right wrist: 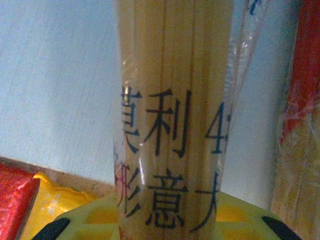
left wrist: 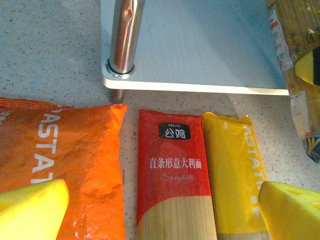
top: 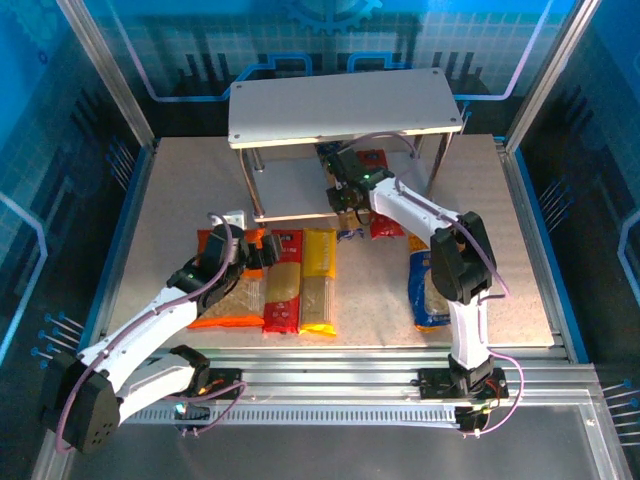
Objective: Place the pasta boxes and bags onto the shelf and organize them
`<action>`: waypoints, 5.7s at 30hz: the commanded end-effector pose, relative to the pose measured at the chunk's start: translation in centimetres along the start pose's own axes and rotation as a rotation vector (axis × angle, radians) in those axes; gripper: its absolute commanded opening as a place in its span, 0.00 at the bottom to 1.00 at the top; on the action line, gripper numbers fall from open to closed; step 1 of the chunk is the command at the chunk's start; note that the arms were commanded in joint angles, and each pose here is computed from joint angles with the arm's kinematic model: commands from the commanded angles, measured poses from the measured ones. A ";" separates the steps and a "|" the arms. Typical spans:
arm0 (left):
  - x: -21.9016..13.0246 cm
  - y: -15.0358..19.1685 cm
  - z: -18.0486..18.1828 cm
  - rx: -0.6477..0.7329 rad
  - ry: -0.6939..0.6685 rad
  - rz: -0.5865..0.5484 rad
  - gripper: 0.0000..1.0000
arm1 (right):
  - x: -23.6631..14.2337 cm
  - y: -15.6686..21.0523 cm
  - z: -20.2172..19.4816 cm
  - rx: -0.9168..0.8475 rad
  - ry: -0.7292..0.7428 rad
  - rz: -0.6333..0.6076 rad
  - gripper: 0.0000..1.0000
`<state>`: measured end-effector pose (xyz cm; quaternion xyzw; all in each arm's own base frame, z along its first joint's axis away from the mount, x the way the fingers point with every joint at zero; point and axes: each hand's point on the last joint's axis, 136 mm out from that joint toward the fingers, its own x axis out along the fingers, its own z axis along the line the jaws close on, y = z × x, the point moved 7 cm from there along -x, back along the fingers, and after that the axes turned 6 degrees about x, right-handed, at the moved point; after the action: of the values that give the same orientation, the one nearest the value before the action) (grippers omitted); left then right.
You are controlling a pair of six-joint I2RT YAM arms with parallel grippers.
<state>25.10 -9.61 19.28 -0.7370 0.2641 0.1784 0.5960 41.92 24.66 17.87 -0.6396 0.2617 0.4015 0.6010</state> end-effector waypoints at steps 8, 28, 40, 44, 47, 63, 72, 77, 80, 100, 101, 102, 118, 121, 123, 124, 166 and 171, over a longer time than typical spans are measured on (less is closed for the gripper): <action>-0.5 0.7 -0.6 0.006 0.056 0.037 0.98 | 0.9 -4.2 -0.8 0.059 0.044 -0.187 0.22; -1.1 2.3 -1.3 0.024 0.073 0.084 0.98 | -1.4 -4.1 -1.6 0.112 0.023 -0.270 0.80; 0.4 4.9 -4.0 0.167 0.034 0.244 0.99 | -10.3 2.3 -3.2 0.114 -0.089 -0.238 0.86; 1.8 5.9 -4.3 0.155 0.007 0.312 0.99 | -12.4 4.1 -4.1 0.121 -0.094 -0.245 0.86; 2.8 6.4 -4.7 0.141 0.009 0.352 0.99 | -13.6 4.7 -4.6 0.123 -0.089 -0.261 0.87; 6.3 9.8 -4.3 0.140 -0.074 0.546 0.99 | -14.8 5.1 -5.2 0.137 -0.107 -0.296 0.88; 7.7 11.3 -4.5 0.126 -0.049 0.616 0.71 | -14.7 5.4 -5.8 0.150 -0.099 -0.294 0.88; 7.2 11.0 -4.4 0.121 -0.035 0.630 0.48 | -15.0 5.4 -6.1 0.154 -0.098 -0.303 0.88; 6.7 10.6 -4.4 0.120 -0.025 0.626 0.42 | -15.1 5.3 -6.0 0.158 -0.105 -0.305 0.88; -0.7 0.7 -6.9 0.097 0.162 0.338 0.00 | -14.9 5.6 -5.8 0.171 -0.128 -0.297 0.88; -0.7 0.1 -7.2 0.096 0.174 0.314 0.00 | -14.8 5.6 -5.7 0.169 -0.130 -0.294 0.88; -0.7 -0.5 -7.4 0.094 0.183 0.293 0.00 | -14.8 5.6 -5.6 0.171 -0.133 -0.293 0.88; 5.5 -10.4 -7.4 0.093 0.104 0.031 0.00 | -14.4 7.1 -4.1 0.118 -0.152 -0.229 0.88; 7.4 -11.6 -6.8 0.082 0.070 0.001 0.00 | -14.3 7.4 -3.9 0.115 -0.153 -0.221 0.88; 8.6 -12.3 -6.5 0.079 0.055 -0.018 0.00 | -14.3 7.6 -3.7 0.111 -0.155 -0.216 0.88; 9.1 -12.7 -6.4 0.082 0.050 -0.022 0.00 | -14.2 7.6 -3.7 0.110 -0.155 -0.213 0.88; 19.1 -12.2 -3.1 0.100 -0.203 0.046 0.42 | -12.9 8.6 -1.5 0.066 -0.208 -0.141 0.88; 18.3 -12.2 -3.3 0.098 -0.173 0.047 0.67 | -13.1 8.9 -0.6 0.058 -0.251 -0.124 0.88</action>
<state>46.74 -14.58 16.93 -0.6673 0.2538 0.2637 0.6486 28.30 20.15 23.93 -0.5951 0.1568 0.4105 0.6728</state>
